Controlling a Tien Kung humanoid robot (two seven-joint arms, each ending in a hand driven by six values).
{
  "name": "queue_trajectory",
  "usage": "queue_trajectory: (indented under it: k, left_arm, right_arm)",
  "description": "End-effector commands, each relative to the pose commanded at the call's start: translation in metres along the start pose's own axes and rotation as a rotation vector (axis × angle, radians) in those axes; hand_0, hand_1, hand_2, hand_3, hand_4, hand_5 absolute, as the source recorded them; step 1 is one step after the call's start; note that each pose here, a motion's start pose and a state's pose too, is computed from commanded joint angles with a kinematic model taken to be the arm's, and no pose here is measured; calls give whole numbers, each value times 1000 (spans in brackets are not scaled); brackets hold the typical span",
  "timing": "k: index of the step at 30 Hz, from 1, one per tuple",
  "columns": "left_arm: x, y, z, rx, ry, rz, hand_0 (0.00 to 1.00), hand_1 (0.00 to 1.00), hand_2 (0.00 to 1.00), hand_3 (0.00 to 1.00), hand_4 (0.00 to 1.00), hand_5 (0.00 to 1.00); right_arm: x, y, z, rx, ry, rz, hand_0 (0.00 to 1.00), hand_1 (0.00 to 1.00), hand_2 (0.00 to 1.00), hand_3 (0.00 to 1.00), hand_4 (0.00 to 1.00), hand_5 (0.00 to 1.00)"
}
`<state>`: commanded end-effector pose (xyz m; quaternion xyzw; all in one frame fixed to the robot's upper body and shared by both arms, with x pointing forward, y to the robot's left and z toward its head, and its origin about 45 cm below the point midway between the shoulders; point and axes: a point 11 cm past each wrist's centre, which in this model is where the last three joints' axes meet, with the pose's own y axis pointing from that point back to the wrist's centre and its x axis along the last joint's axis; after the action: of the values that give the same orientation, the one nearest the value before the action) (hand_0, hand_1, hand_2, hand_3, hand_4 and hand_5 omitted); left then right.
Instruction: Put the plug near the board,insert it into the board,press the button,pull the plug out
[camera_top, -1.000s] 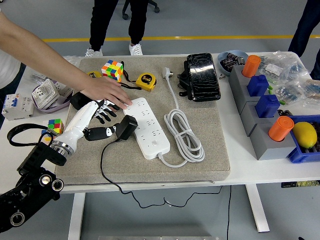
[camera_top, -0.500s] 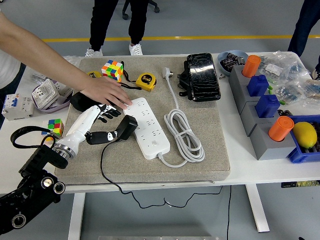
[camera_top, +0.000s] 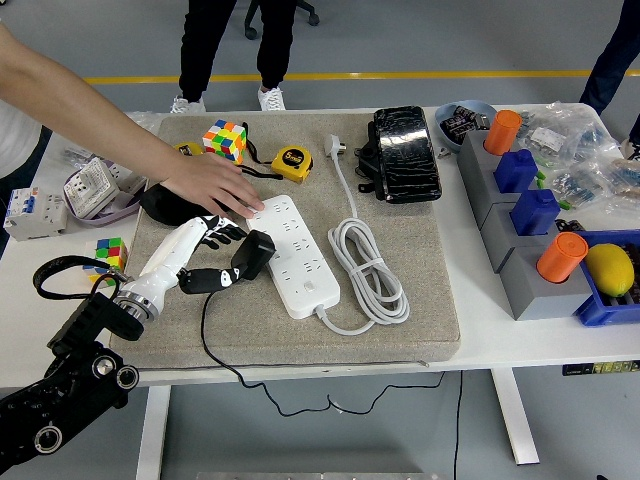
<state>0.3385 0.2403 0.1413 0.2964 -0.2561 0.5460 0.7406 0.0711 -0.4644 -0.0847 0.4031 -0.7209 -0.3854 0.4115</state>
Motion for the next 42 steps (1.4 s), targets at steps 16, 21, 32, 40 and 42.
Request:
queue_trajectory:
  k: [16,21,32,40,42]
  left_arm:
    - [-4,-5,12,-32,-6,-17,543,626,628,608,773,48]
    - [-6,-4,16,-49,-6,-26,545,625,625,607,779,58]
    - [-9,-5,22,-66,-6,-36,534,622,624,606,782,58]
    - [-12,-9,26,-77,-11,-45,531,619,624,606,782,58]
    - [-12,-10,28,-81,-17,-44,531,619,624,606,782,58]
  right_arm:
    - [-1,0,0,2,3,-3,571,639,603,538,924,471]
    - [-1,0,0,1,1,-3,572,639,603,538,925,471]
    - [-1,0,1,0,2,-4,572,639,603,538,925,471]
    - [-1,0,0,1,1,-4,572,639,603,538,925,470]
    - [-1,0,0,2,1,-3,572,639,603,538,925,470]
